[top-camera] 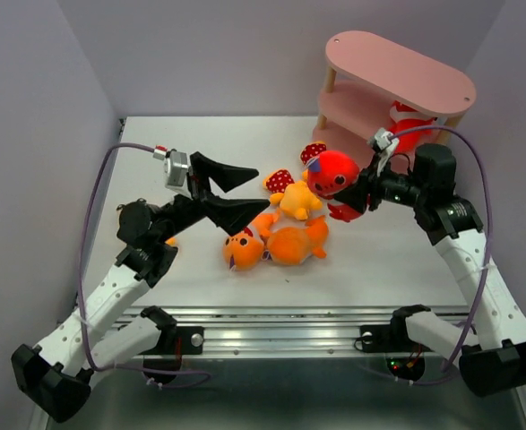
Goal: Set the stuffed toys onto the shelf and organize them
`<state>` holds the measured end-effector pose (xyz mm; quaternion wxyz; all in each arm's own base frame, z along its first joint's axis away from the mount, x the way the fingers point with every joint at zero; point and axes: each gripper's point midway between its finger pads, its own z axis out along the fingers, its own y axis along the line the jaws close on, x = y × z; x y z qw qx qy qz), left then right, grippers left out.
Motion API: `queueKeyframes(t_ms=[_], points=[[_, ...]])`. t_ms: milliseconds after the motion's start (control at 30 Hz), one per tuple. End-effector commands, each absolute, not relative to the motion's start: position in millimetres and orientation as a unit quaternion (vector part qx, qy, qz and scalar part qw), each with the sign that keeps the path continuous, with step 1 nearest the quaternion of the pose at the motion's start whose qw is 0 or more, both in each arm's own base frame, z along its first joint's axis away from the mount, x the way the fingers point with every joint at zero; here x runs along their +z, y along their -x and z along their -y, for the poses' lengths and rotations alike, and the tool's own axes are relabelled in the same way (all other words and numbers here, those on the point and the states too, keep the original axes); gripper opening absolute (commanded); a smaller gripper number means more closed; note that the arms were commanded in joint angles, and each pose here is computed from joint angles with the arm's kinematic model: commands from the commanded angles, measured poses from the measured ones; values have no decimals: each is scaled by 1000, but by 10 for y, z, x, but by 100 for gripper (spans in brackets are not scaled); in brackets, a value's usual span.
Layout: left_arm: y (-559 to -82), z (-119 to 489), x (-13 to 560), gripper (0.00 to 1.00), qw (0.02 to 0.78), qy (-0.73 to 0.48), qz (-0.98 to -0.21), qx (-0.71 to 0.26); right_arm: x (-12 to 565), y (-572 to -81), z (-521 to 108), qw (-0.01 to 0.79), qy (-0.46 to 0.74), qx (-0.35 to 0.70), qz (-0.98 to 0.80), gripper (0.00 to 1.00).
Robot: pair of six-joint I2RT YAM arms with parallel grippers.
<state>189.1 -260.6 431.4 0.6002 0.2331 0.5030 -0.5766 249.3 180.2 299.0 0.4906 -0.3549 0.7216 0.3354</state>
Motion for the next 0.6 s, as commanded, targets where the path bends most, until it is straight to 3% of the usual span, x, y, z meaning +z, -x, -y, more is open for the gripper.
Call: queueKeyframes(t_ms=[0, 133, 400, 567], points=[[-1840, 2668, 4128, 99, 599, -239, -473, -601, 3651, -2829, -1796, 543, 229, 377, -714, 1], [-1674, 2702, 4082, 99, 593, -217, -423, -650, 3935, -3087, -1785, 534, 137, 413, -724, 1], [-1790, 3017, 4255, 98, 602, -152, -387, -681, 4276, -3494, -1757, 493, -21, 499, -713, 1], [-1918, 3040, 4379, 98, 612, -102, -356, -699, 4449, -3443, -1825, 446, -82, 586, -671, 1]])
